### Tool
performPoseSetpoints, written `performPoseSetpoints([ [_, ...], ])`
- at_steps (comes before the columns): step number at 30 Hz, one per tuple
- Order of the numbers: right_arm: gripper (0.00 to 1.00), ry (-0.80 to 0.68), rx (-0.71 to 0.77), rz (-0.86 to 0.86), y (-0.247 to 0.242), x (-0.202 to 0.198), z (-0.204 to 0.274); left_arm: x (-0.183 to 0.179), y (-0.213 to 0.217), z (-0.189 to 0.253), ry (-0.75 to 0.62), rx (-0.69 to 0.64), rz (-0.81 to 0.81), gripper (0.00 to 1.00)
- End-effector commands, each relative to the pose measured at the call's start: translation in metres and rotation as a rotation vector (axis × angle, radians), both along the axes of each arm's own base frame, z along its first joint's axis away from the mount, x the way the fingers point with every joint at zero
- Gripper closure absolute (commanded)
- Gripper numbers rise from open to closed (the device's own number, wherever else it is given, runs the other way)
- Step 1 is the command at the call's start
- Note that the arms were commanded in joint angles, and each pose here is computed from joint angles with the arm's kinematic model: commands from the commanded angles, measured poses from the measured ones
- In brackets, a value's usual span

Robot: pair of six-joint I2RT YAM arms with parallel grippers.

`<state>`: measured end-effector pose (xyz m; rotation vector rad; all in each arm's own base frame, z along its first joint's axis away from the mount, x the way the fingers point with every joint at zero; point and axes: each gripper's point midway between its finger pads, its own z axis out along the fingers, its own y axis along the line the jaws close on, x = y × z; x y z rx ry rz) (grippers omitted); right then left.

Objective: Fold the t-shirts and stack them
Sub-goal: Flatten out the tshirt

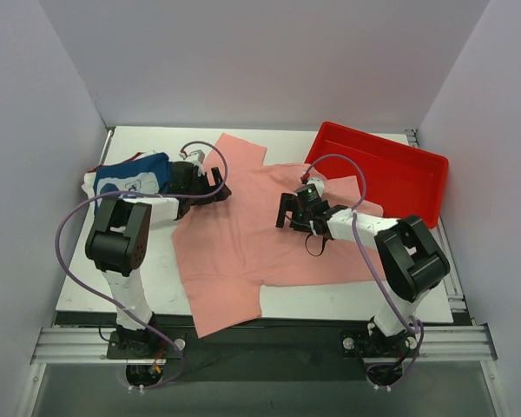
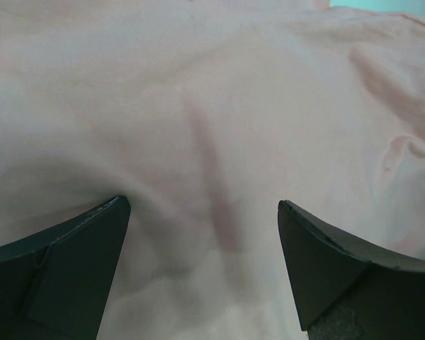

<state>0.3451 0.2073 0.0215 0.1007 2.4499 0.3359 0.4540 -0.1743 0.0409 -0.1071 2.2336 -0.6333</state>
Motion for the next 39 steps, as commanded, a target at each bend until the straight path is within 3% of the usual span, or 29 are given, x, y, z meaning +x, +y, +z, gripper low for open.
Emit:
performPoseSetpoints([
  [1,0.05,0.072,-0.012,-0.005,0.001,-0.009,-0.014,0.005,0.014,-0.024,0.096,0.036,0.019,0.03],
  [7,0.05,0.045,0.005,0.003,0.001,-0.012,0.003,0.03,0.01,-0.008,0.044,0.059,-0.002,0.03],
  [11,0.05,-0.019,0.035,0.031,0.002,-0.021,0.031,0.039,0.006,0.032,-0.046,0.044,-0.01,0.03],
  [17,0.05,-0.073,0.039,0.109,0.013,-0.045,0.05,0.021,-0.003,0.098,-0.185,0.064,-0.032,0.03],
  [20,0.05,-0.07,0.053,0.124,0.019,-0.054,0.044,-0.004,-0.009,0.1,-0.184,0.109,-0.048,0.03],
  [25,0.04,-0.036,0.086,0.156,0.03,-0.064,0.029,-0.057,-0.015,0.057,-0.072,0.12,-0.086,0.03],
  [29,0.05,-0.019,0.112,0.188,0.043,-0.063,0.017,-0.079,-0.014,0.039,-0.034,0.094,-0.086,0.03],
  [39,0.05,0.02,0.089,0.205,0.056,-0.054,0.0,-0.07,0.006,-0.004,0.106,0.113,-0.066,0.03],
])
